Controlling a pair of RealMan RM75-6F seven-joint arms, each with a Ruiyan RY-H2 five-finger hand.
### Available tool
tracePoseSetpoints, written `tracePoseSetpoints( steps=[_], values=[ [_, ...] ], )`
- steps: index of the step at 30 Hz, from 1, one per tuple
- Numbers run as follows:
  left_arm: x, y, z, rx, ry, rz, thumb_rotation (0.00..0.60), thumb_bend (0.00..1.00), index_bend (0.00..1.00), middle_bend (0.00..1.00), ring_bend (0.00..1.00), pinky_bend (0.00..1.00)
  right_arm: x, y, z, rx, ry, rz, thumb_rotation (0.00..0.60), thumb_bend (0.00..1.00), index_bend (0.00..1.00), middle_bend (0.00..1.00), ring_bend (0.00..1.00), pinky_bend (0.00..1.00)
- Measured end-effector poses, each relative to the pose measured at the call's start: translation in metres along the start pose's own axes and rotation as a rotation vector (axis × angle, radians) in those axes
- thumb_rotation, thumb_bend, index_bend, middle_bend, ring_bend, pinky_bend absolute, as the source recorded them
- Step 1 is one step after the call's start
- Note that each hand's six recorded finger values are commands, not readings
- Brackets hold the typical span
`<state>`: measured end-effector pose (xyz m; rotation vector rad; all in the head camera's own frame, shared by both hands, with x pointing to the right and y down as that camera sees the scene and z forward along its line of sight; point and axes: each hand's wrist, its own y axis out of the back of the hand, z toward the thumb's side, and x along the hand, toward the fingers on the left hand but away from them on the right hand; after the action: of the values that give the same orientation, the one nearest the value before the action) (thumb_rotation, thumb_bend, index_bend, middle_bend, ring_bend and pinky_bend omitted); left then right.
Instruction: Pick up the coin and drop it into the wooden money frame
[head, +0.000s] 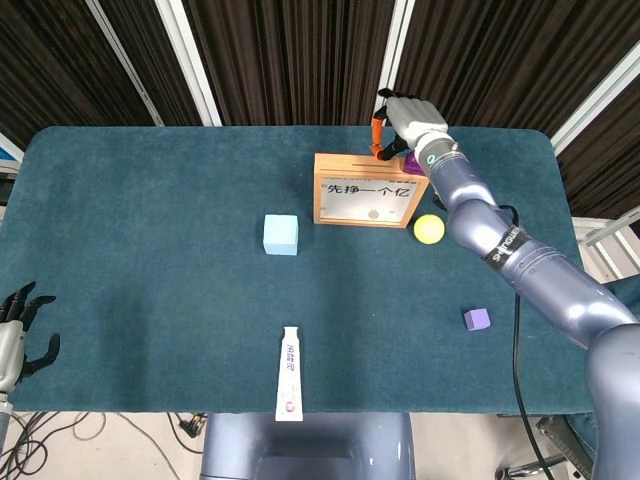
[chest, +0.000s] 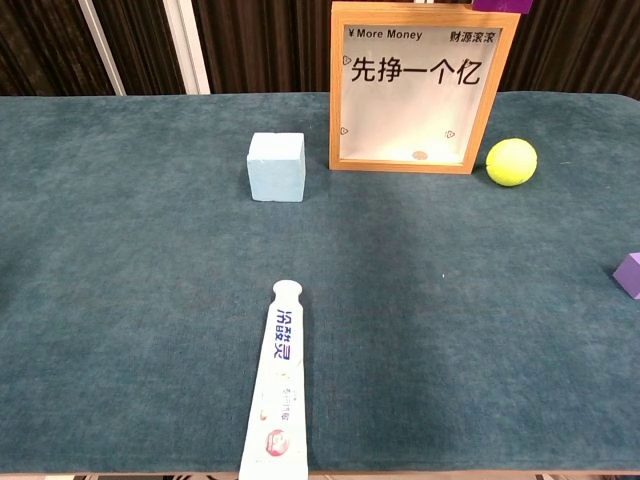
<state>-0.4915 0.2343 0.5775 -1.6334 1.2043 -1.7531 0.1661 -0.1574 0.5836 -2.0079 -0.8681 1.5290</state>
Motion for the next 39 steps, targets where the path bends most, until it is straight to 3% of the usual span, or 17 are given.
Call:
tracePoseSetpoints(
  steps=[23,39],
  values=[
    [-0.001,0.001,0.000,0.013,-0.002,0.007,0.600,0.45,0.23,0.00,0.00,0.17,0.000,-0.008,-0.006,0.021,-0.048,0.101,0.600,0.69,0.73,0.02,0.00,0.00],
    [0.000,0.001,0.000,0.018,-0.004,0.006,0.600,0.45,0.23,0.00,0.00,0.17,-0.007,-0.013,-0.005,0.020,-0.056,0.108,0.600,0.69,0.73,0.02,0.00,0.00]
  ],
)
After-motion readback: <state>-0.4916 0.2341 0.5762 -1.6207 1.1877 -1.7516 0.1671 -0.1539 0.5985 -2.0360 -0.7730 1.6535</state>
